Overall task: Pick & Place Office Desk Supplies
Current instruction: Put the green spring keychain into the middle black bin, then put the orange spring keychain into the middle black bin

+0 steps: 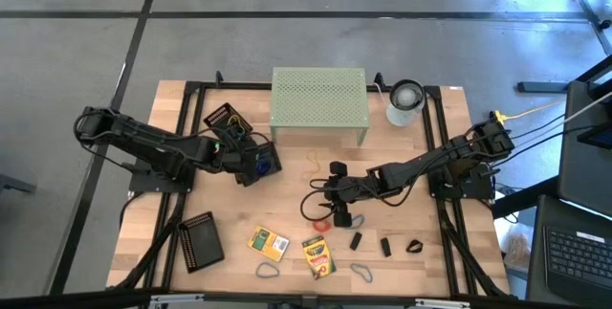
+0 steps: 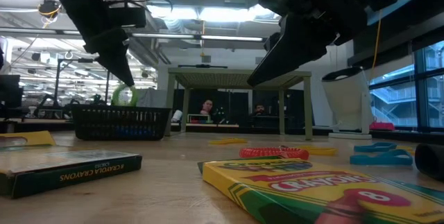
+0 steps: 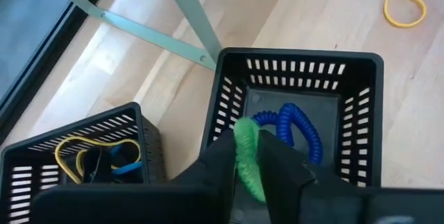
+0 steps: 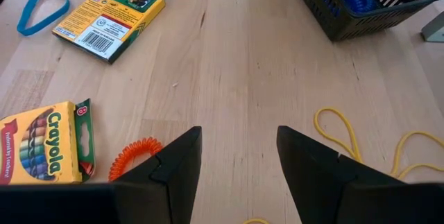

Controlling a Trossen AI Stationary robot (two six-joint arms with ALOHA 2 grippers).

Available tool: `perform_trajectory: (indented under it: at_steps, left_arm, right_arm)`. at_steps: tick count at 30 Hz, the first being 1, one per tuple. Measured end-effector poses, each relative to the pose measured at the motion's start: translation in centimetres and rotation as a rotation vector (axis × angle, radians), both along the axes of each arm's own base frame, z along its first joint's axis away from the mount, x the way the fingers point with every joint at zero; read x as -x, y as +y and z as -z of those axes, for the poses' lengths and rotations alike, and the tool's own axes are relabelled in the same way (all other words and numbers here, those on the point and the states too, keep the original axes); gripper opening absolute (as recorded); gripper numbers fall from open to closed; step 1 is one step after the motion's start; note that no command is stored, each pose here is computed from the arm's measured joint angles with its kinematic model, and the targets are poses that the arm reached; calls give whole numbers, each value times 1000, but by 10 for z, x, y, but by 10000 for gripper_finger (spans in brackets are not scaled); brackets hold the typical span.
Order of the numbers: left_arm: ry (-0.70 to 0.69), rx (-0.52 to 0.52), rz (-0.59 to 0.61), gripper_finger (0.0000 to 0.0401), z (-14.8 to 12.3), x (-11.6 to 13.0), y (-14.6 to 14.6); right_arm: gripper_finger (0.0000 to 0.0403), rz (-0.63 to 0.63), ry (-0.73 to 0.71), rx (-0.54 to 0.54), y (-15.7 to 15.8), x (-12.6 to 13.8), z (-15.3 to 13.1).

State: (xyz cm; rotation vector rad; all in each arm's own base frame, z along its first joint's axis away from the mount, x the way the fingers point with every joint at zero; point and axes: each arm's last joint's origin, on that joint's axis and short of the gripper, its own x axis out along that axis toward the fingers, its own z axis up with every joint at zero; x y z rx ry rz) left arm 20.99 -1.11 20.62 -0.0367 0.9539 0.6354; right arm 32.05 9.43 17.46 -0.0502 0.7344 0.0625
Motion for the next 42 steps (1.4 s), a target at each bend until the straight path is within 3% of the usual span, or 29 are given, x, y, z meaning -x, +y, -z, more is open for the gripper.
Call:
perform_trajectory:
  at_steps: [9, 31, 37, 42]
  left_arm:
    - [-1, 9, 4, 110, 0, 0, 0]
    - [-2, 11, 5, 105, 0, 0, 0]
    - [-38, 16, 5, 107, -1, -3, -1]
    - [-112, 26, 6, 106, -4, -9, -2]
  right_arm:
    - [192, -2, -3, 0, 0, 0, 0]
    - [192, -2, -53, 0, 1, -3, -4]
    - [192, 42, -59, -56, 1, -4, -5]
    - [192, 37, 29, -156, 2, 1, 0]
